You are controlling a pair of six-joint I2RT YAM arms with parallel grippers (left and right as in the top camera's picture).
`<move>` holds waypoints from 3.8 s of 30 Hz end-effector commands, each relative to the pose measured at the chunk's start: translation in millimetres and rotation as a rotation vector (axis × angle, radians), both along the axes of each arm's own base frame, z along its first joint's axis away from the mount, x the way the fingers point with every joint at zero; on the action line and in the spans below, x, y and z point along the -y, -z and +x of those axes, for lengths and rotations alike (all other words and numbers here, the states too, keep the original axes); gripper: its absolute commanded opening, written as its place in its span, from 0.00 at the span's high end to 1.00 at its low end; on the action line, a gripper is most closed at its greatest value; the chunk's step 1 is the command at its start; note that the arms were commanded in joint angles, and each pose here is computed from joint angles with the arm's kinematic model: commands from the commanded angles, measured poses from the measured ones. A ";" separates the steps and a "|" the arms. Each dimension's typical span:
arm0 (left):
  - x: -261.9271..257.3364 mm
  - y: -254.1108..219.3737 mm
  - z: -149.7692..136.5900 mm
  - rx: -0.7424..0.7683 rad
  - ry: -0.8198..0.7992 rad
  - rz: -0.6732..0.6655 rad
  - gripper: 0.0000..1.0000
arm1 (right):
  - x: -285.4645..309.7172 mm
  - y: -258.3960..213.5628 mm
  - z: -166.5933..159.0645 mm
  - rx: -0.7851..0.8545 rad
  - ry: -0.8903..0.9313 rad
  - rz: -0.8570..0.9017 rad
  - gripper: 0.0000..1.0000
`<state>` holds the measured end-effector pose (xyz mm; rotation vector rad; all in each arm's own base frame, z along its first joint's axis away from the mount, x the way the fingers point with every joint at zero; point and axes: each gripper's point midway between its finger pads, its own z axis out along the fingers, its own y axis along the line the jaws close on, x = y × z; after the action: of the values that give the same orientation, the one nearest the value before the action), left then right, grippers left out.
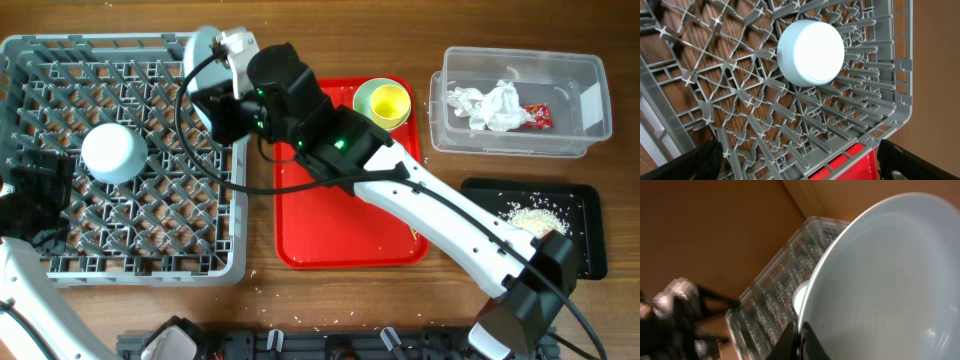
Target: Sort waste into correct bins and load items into the dishwasher rack
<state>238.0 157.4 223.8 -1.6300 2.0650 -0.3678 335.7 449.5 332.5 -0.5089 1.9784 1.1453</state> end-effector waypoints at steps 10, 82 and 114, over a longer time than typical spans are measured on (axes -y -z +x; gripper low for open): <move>-2.3 0.4 -1.8 -0.003 -0.018 -0.001 0.00 | -19.4 44.5 93.1 -0.228 0.212 0.328 0.96; -2.3 0.4 -1.8 -0.003 -0.018 -0.001 0.00 | 359.3 61.9 83.5 -0.377 0.889 -0.437 0.00; 499.7 57.0 201.5 0.229 1.770 0.864 0.01 | 479.0 85.2 35.9 -0.643 1.126 -0.513 0.00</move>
<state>431.1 -317.2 164.1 0.6155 2.4945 -0.2000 370.5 -27.8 248.5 0.7789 2.5083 0.0619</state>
